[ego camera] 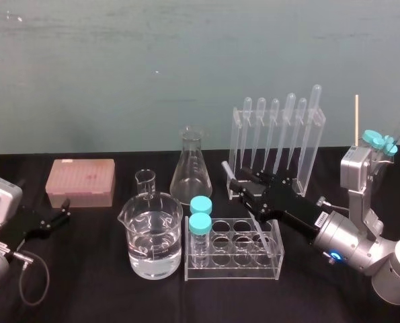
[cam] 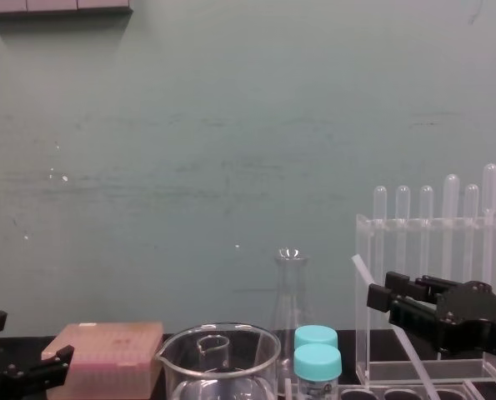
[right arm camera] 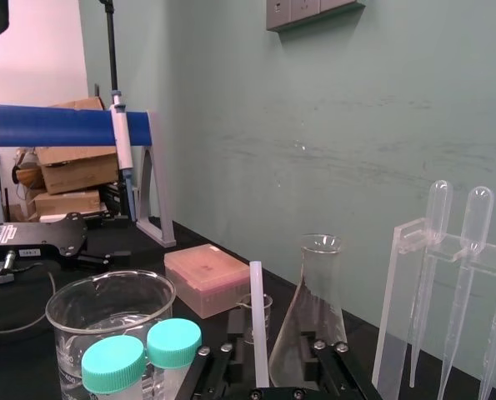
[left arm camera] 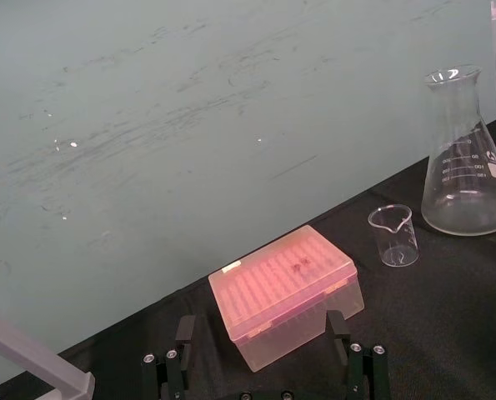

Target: Pick up the stirring rod with one hand, then place it down.

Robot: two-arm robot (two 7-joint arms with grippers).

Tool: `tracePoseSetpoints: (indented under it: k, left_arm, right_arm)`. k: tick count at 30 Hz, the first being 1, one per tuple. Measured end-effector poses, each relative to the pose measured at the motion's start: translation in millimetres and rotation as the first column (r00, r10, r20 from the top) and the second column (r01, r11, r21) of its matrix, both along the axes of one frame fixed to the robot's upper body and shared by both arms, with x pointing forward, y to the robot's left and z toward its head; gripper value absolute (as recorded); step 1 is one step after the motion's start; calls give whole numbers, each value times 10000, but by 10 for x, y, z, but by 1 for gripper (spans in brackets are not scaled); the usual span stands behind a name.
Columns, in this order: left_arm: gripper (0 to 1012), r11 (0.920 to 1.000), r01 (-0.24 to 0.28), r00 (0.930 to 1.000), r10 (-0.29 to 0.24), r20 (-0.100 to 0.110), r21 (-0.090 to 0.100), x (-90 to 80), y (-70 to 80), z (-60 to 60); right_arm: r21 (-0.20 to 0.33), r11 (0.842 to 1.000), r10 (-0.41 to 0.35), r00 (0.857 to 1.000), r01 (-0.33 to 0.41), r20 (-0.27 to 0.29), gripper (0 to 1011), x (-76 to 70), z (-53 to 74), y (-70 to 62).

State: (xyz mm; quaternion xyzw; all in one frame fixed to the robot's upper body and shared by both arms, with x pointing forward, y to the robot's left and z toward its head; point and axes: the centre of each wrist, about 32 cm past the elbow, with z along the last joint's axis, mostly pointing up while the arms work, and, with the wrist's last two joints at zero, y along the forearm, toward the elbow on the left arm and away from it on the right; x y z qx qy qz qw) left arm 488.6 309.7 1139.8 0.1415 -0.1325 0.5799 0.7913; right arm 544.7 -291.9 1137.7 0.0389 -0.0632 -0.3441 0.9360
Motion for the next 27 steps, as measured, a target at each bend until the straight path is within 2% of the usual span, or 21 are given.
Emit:
tracePoseSetpoints:
  k: [2,5,7,17,20,21,23,26,27]
  left_arm:
    - [1000,10000,0,10000,0,1,0,0,0,0]
    - [1000,10000,0,10000,0,0,0,0,0,0]
    - [1000,10000,0,10000,0,0,0,0,0,0]
    - [1000,10000,0,10000,0,0,0,0,0,0]
    - [1000,10000,0,10000,0,0,0,0,0,0]
    - [1000,10000,0,10000,0,0,0,0,0,0]
    - [1000,10000,0,10000,0,0,0,0,0,0]
    - [1000,10000,0,10000,0,0,0,0,0,0]
    - [1000,10000,0,10000,0,0,0,0,0,0]
  right_arm:
    - [5,10000,-3,10000,3,1,440,-1,0,0]
    - [8,10000,-4,10000,4,2,502,-1,0,0]
    - [10,10000,-5,10000,5,4,603,-1,0,0]
    - [74,10000,-27,9999,26,146,891,1,12,-3]
    - [436,9990,-161,9981,135,603,954,9,70,-1]
    - [658,9975,-310,9953,250,918,997,11,116,-2]
    - [824,9958,-512,9906,410,1266,1002,12,160,-1]
    - [952,9912,-1090,9748,918,1948,1000,4,255,-10]
    - [911,9876,-1456,9638,1281,2236,1000,-7,288,-27]
